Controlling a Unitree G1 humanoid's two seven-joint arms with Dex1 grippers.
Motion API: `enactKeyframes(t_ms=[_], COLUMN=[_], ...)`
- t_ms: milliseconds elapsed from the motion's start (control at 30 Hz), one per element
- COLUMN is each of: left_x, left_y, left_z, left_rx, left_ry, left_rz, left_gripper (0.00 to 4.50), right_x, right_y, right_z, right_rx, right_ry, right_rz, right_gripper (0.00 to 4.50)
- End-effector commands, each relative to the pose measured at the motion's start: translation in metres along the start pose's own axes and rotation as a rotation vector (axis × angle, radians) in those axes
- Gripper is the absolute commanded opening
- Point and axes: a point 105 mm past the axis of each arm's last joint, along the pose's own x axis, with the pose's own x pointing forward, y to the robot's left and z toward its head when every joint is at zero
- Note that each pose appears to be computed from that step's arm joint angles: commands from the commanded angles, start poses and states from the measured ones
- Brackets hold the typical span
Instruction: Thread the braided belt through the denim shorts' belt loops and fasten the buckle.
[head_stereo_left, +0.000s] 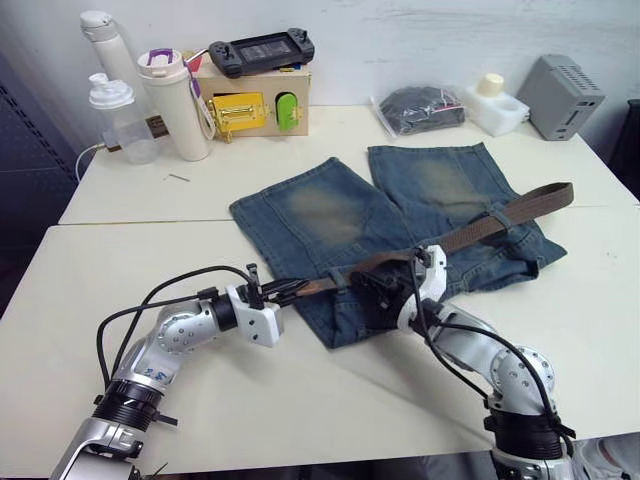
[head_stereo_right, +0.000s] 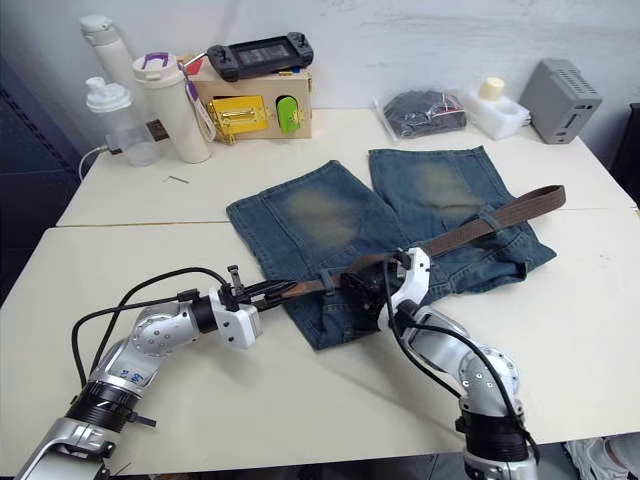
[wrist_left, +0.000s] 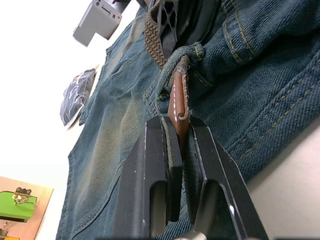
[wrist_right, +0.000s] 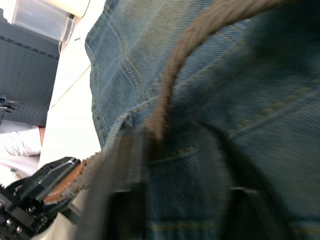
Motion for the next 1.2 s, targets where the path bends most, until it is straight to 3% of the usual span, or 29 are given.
enactKeyframes(t_ms=[33, 100, 133, 200, 300, 433, 533, 633, 733, 833, 1033, 1200], left_x=[-0.001, -0.002, -0.002, -0.003, -0.004, -0.005, -0.010, -0.024, -0.063, -0.119, -0.249, -0.311], left_y=[-0.012, -0.013, -0.013, -0.014, -0.014, -0.014, -0.016, -0.021, -0.036, -0.054, -0.055, -0.058], left_z=[-0.001, -0.001, -0.002, -0.002, -0.003, -0.003, -0.003, -0.007, -0.019, -0.038, -0.068, -0.080], left_rx=[-0.004, -0.007, -0.009, -0.010, -0.011, -0.013, -0.014, -0.001, 0.039, 0.067, 0.081, 0.125], left_ry=[0.004, 0.004, 0.005, 0.006, 0.007, 0.009, 0.013, 0.034, 0.100, 0.220, 0.577, 0.805], left_rz=[-0.048, -0.048, -0.049, -0.048, -0.046, -0.041, -0.039, -0.052, -0.112, -0.223, -0.362, -0.482], left_gripper=[0.00, 0.00, 0.00, 0.00, 0.00, 0.00, 0.00, 0.00, 0.00, 0.00, 0.00, 0.00], right_x=[-0.027, -0.041, -0.047, -0.055, -0.061, -0.056, -0.052, -0.050, -0.051, -0.050, -0.045, -0.044], right_y=[0.012, 0.008, 0.004, -0.005, -0.021, -0.052, -0.071, -0.077, -0.081, -0.080, -0.068, -0.065], right_z=[0.030, 0.033, 0.033, 0.034, 0.024, 0.025, 0.026, 0.018, 0.009, 0.007, -0.004, -0.006], right_rx=[-0.238, -0.397, -0.470, -0.574, -0.713, -0.814, -0.860, -0.837, -0.796, -0.766, -0.736, -0.743], right_ry=[-0.058, -0.007, 0.017, 0.045, 0.119, 0.124, 0.125, 0.153, 0.186, 0.182, 0.197, 0.207], right_rz=[0.050, 0.050, 0.038, 0.006, -0.050, -0.199, -0.303, -0.312, -0.315, -0.308, -0.234, -0.206], right_gripper=[3.10, 3.92, 3.92, 3.46, 1.97, 0.04, 0.04, 0.04, 0.04, 0.04, 0.04, 0.04])
